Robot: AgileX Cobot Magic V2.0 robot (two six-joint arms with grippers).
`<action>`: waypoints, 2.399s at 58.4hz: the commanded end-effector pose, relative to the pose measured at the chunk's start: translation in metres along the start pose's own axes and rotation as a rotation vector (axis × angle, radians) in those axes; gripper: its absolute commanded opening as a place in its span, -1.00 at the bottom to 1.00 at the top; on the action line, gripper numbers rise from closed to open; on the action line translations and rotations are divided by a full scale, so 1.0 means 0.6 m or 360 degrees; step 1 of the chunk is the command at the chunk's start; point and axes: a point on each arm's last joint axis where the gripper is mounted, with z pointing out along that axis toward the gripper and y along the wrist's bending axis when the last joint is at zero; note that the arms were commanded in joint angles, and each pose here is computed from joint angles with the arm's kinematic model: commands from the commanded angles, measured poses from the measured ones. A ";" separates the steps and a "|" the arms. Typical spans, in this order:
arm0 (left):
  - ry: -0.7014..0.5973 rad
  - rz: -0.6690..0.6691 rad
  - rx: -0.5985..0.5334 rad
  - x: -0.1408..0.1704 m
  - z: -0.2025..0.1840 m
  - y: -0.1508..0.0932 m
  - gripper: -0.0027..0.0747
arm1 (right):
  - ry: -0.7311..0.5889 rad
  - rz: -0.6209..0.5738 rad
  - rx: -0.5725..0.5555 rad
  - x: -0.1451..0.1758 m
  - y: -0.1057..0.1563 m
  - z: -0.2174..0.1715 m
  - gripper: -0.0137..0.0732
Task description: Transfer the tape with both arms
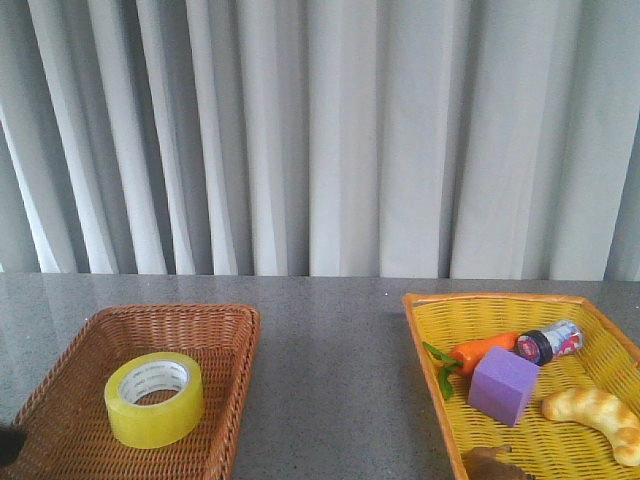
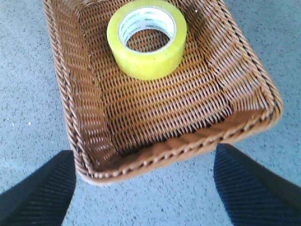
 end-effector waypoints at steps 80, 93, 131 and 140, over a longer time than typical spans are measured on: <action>-0.0632 -0.0162 -0.0006 0.203 -0.063 -0.024 -0.95 | -0.0132 0.0001 0.0013 -0.020 -0.002 -0.010 -0.70; -0.0631 -0.0162 -0.0006 0.203 -0.063 -0.024 -0.95 | -0.0130 0.0001 0.0013 -0.019 -0.002 -0.010 -0.70; -0.1450 -0.0196 -0.0165 0.332 0.014 -0.021 -0.95 | -0.0132 -0.0004 0.0018 -0.019 -0.003 -0.010 -0.70; -0.1488 -0.0204 -0.0165 0.346 0.035 -0.021 -0.95 | -0.0132 -0.0004 0.0018 -0.019 -0.003 -0.010 -0.70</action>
